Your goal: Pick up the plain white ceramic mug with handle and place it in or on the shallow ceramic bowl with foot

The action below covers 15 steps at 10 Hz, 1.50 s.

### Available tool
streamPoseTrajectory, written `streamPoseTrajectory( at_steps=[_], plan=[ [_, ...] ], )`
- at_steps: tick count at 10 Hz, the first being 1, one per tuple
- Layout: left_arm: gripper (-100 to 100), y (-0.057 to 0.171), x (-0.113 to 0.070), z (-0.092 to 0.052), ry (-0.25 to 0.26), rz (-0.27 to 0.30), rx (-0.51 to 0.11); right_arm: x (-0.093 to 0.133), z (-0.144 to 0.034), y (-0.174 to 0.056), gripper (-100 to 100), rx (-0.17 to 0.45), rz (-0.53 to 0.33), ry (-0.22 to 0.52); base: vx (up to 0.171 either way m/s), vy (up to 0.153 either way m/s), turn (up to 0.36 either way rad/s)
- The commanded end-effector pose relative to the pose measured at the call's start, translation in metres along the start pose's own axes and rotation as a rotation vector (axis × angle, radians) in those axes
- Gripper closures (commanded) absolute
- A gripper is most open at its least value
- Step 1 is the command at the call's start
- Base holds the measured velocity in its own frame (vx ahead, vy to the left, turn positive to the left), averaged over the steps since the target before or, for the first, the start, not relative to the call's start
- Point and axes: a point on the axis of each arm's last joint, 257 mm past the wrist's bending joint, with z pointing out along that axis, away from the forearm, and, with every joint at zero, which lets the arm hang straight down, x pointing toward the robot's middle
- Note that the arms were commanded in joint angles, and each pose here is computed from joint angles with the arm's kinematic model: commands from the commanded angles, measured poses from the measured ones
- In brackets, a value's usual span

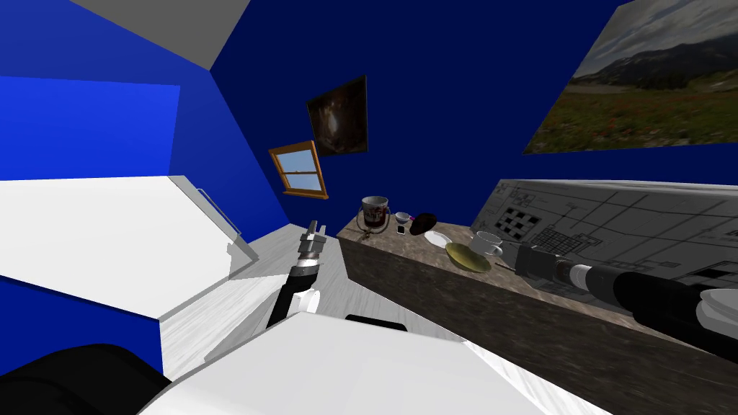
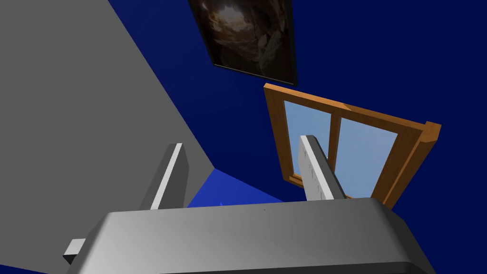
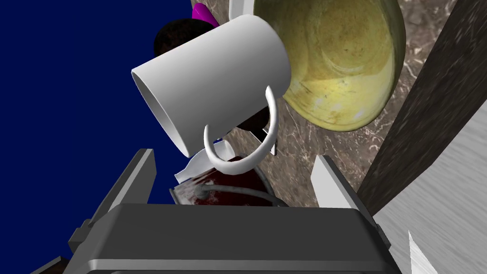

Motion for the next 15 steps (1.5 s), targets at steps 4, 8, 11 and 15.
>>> streamPoseTrajectory(
  at_steps=[4, 8, 11, 15],
  plan=[
    [0, 0.000, 0.000, 0.000, 0.000, 0.000, 0.000, 0.000, 0.000, 0.000, 0, 0.000, 0.000, 0.000, 0.000, 0.000, 0.000],
    [0, 0.000, 0.000, 0.000, 0.000, 0.000, 0.000, -0.021, 0.003, -0.033, -100, -0.011, -0.018, -0.032, 0.004, 0.005, -0.099],
    [0, 0.000, 0.000, 0.000, 0.000, 0.000, 0.000, -0.039, 0.005, -0.054, -100, -0.020, -0.030, -0.056, 0.004, 0.005, -0.092],
    [0, 0.000, 0.000, 0.000, 0.000, 0.000, 0.000, -0.035, 0.005, -0.052, 0, -0.019, -0.029, -0.052, 0.000, 0.001, -0.003]
  ],
)
